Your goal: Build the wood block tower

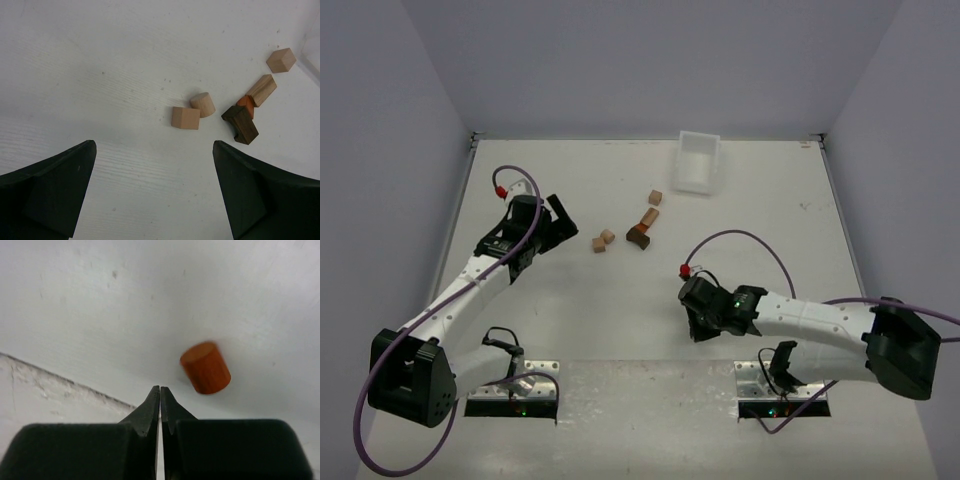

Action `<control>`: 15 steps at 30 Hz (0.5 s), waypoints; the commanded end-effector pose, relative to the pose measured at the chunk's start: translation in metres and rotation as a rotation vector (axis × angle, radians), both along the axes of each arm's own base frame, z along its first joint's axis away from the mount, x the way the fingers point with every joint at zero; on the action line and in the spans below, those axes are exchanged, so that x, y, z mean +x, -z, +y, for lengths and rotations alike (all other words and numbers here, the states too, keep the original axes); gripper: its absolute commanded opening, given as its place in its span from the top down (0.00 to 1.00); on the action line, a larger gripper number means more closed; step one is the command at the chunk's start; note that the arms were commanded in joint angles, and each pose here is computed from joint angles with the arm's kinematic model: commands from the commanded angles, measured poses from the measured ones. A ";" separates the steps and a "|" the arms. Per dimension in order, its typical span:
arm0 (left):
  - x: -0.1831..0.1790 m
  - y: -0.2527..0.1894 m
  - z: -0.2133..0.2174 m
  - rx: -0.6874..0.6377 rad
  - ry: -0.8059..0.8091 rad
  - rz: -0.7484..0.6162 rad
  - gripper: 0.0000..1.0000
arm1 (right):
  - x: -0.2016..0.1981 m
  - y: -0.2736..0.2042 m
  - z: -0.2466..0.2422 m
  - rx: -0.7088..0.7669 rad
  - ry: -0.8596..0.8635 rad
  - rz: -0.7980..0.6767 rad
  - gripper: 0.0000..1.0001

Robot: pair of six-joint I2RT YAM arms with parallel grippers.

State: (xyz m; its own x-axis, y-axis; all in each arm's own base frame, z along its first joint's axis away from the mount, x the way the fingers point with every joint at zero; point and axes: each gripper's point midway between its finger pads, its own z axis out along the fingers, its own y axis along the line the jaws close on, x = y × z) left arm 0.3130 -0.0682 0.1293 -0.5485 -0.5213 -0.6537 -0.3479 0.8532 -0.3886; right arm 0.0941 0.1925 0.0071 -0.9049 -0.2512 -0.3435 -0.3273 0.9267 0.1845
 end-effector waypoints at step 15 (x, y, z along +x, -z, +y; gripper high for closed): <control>0.008 0.002 -0.010 -0.018 0.042 -0.028 0.00 | 0.091 -0.041 0.008 0.068 0.022 -0.206 0.36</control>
